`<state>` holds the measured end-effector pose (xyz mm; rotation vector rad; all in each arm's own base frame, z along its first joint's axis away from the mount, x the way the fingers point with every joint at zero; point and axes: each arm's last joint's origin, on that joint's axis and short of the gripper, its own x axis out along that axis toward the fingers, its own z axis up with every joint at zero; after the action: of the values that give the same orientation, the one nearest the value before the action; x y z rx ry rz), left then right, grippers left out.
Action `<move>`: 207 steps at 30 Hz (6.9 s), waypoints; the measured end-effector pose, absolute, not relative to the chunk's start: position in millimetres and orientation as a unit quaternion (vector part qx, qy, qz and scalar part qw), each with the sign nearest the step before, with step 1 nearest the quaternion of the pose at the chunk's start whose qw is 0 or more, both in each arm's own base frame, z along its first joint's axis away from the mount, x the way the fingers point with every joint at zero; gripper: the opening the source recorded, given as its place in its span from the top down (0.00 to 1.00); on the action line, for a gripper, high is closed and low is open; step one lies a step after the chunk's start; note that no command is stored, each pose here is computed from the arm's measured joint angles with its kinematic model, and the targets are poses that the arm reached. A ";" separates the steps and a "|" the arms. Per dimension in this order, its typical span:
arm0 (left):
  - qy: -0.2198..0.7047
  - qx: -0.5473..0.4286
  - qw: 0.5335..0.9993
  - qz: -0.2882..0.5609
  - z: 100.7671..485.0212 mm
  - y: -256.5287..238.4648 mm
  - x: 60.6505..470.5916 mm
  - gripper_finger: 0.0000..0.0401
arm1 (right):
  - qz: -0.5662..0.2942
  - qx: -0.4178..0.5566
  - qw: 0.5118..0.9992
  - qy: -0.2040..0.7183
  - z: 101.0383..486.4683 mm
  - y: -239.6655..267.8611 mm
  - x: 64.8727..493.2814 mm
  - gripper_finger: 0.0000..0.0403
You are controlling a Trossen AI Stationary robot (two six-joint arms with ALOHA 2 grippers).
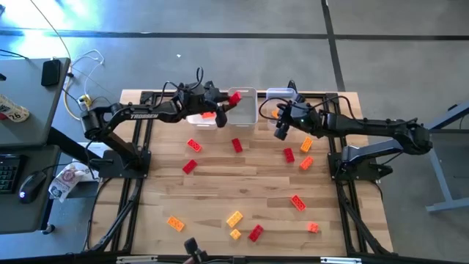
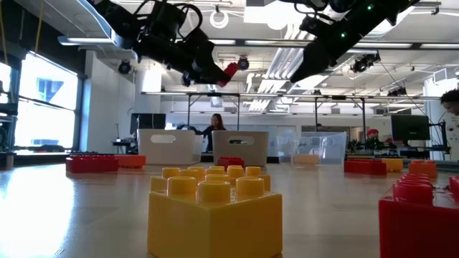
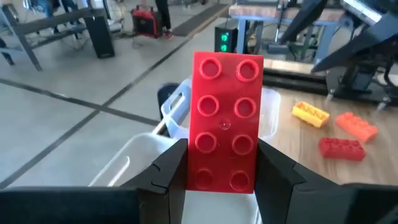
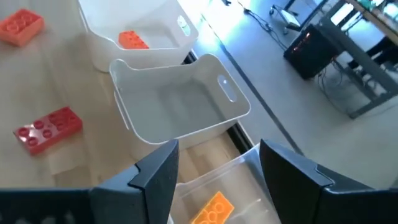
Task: Sort & place blocks by color
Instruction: Put the red game piece into the gray bin, then put the yellow game piece into the transparent bin
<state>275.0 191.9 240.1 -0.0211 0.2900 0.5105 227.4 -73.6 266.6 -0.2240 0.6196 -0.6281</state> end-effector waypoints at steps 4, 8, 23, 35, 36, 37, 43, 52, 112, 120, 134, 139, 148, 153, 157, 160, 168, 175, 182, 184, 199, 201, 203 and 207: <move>0.153 -0.026 0.955 0.254 231.9 193.9 277.3 0.70 | -0.311 -0.078 0.901 0.290 266.4 -73.5 227.3 0.48; 0.170 -0.037 0.952 0.251 219.7 196.6 281.5 0.70 | -0.306 -0.048 0.906 0.287 265.1 -72.6 227.1 0.48; 0.216 -0.074 0.941 0.250 182.3 202.7 290.7 0.70 | -0.336 0.108 0.890 0.288 256.1 -70.0 221.7 0.48; 0.212 -0.074 0.941 0.253 182.9 204.3 289.9 0.67 | -0.385 0.231 0.838 0.311 244.6 -64.5 211.9 0.48; 0.214 -0.074 0.941 0.253 182.6 204.2 289.8 0.67 | -0.390 0.235 0.833 0.315 243.5 -62.6 211.0 0.48; 0.216 -0.075 0.940 0.252 182.3 204.1 289.7 0.67 | -0.395 0.238 0.828 0.318 242.6 -60.5 210.3 0.48; 0.217 -0.086 0.941 0.244 181.5 203.4 289.6 0.67 | -0.408 0.229 0.825 0.316 241.8 -52.5 210.5 0.48; 0.241 -0.109 0.937 0.230 176.8 200.2 288.2 0.67 | -0.410 0.228 0.826 0.313 242.1 -52.5 210.6 0.48; 0.197 -0.071 0.945 0.249 260.4 168.5 250.7 0.43 | -0.210 0.242 0.849 0.420 243.9 -29.8 199.8 0.48; 0.183 -0.063 0.948 0.252 267.7 166.9 247.9 0.43 | -0.169 0.224 0.866 0.414 246.1 -13.3 204.6 0.48; 0.168 -0.057 0.950 0.255 270.5 167.7 248.9 0.43 | -0.357 0.389 0.747 0.404 236.3 -11.3 187.8 0.48; 0.168 -0.057 0.950 0.255 270.4 167.8 248.9 0.43 | -0.411 0.458 0.688 0.386 233.9 -10.9 182.5 0.48; 0.179 -0.021 0.952 0.248 270.1 167.8 248.9 0.43 | -0.345 0.470 0.695 0.420 234.9 -9.4 186.1 0.48; 0.180 -0.020 0.952 0.248 270.1 167.7 248.9 0.43 | -0.368 0.483 0.682 0.409 234.5 -15.1 184.8 0.48; 0.180 -0.020 0.952 0.248 270.1 167.7 248.9 0.43 | -0.446 0.517 0.632 0.367 232.7 -19.0 179.4 0.48; 0.180 -0.020 0.952 0.248 270.0 167.6 248.9 0.43 | -0.486 0.521 0.611 0.345 231.7 -20.4 175.6 0.48; 0.185 -0.015 0.951 0.246 269.3 167.4 248.8 0.43 | -0.570 0.510 0.558 0.320 223.5 -22.5 171.1 0.48; 0.195 0.008 0.951 0.241 268.7 167.2 248.6 0.43 | -0.594 0.502 0.543 0.316 217.0 -23.5 175.2 0.48; 0.196 0.015 0.951 0.239 268.6 167.1 248.6 0.43 | -0.628 0.496 0.505 0.323 214.3 -24.3 168.8 0.48; 0.196 0.015 0.951 0.239 268.6 167.2 248.6 0.43 | -0.633 0.494 0.496 0.330 214.1 -25.3 166.5 0.48; 0.196 0.015 0.951 0.239 268.6 167.1 248.6 0.43 | -0.648 0.504 0.483 0.305 186.5 -37.6 159.9 0.49; 0.196 0.015 0.951 0.239 268.7 167.2 248.7 0.43 | -0.648 0.502 0.491 0.296 186.7 -39.8 161.2 0.49; 0.196 0.015 0.951 0.239 268.7 167.2 248.7 0.43 | -0.649 0.502 0.492 0.289 186.8 -41.5 161.7 0.49; 0.196 0.015 0.951 0.239 268.7 167.1 248.7 0.43 | -0.655 0.497 0.493 0.283 185.5 -43.6 162.8 0.49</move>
<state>248.7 167.1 268.7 0.0299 0.3993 0.4866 162.8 -43.6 185.5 1.2059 0.6869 -1.5898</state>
